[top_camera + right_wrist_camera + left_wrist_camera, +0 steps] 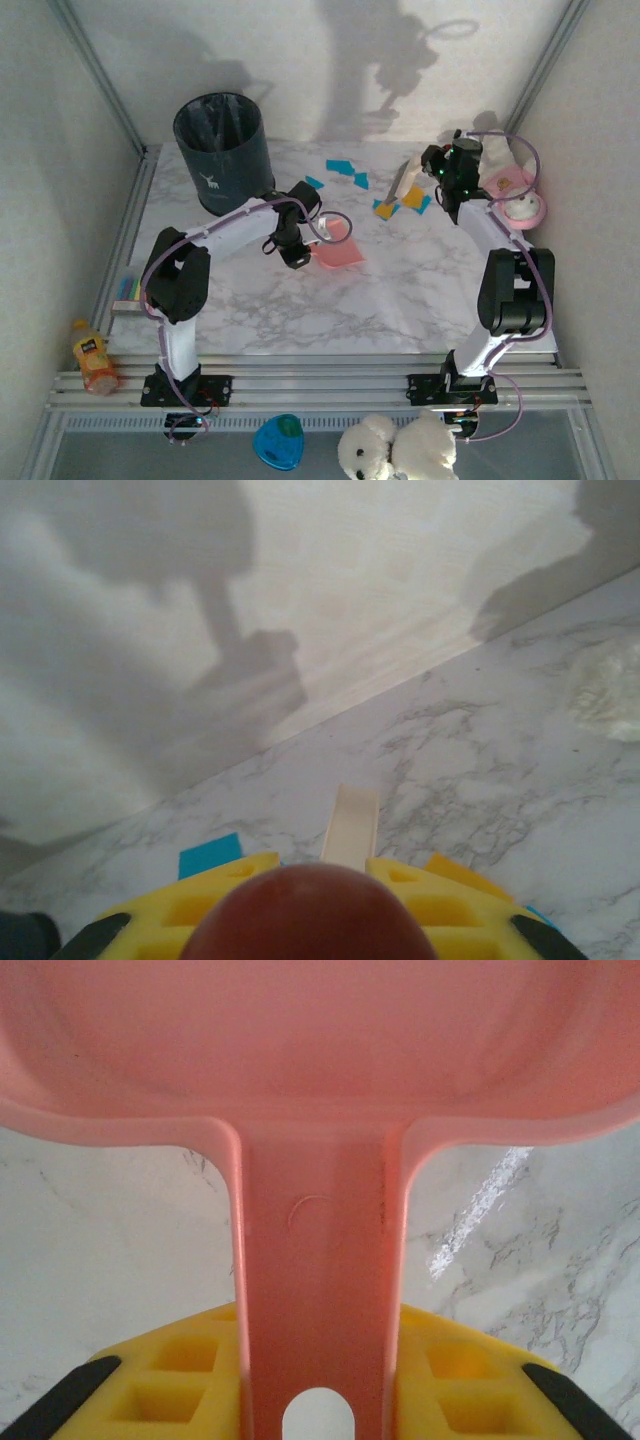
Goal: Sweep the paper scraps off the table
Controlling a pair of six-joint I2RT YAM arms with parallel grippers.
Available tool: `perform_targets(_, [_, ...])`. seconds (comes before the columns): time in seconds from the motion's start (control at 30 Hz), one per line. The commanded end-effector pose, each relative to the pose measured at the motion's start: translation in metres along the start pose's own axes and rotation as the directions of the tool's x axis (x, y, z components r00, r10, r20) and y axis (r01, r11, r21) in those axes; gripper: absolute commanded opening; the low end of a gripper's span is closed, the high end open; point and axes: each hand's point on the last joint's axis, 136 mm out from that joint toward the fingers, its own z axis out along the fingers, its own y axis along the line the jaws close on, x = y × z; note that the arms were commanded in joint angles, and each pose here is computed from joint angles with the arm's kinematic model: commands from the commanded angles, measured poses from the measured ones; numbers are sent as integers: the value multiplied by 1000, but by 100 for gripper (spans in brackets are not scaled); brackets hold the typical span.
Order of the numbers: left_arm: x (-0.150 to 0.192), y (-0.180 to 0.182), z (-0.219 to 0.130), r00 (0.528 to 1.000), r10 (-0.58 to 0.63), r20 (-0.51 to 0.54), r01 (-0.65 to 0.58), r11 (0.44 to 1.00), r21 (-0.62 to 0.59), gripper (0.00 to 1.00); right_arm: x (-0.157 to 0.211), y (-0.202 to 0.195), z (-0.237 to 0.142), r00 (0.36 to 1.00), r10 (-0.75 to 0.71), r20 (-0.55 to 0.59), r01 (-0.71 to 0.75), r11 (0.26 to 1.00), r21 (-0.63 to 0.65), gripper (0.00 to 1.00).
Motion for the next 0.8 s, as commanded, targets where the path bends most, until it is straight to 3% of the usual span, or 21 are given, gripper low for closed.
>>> perform_targets(0.0, [7, -8, 5, 999, 26, -41, -25, 999, 25, 12, -36, 1, 0, 986, 73, 148, -76, 997, 15, 0])
perform_targets(0.23, [6, -10, 6, 998, 33, -44, -31, 999, 29, 12, -23, -22, -1, 984, 72, 165, -92, 989, 118, 0])
perform_targets(0.77, [12, -12, 10, 997, 36, -70, -34, 999, 37, 12, 32, -40, 6, 999, 38, 28, -42, 983, 180, 0])
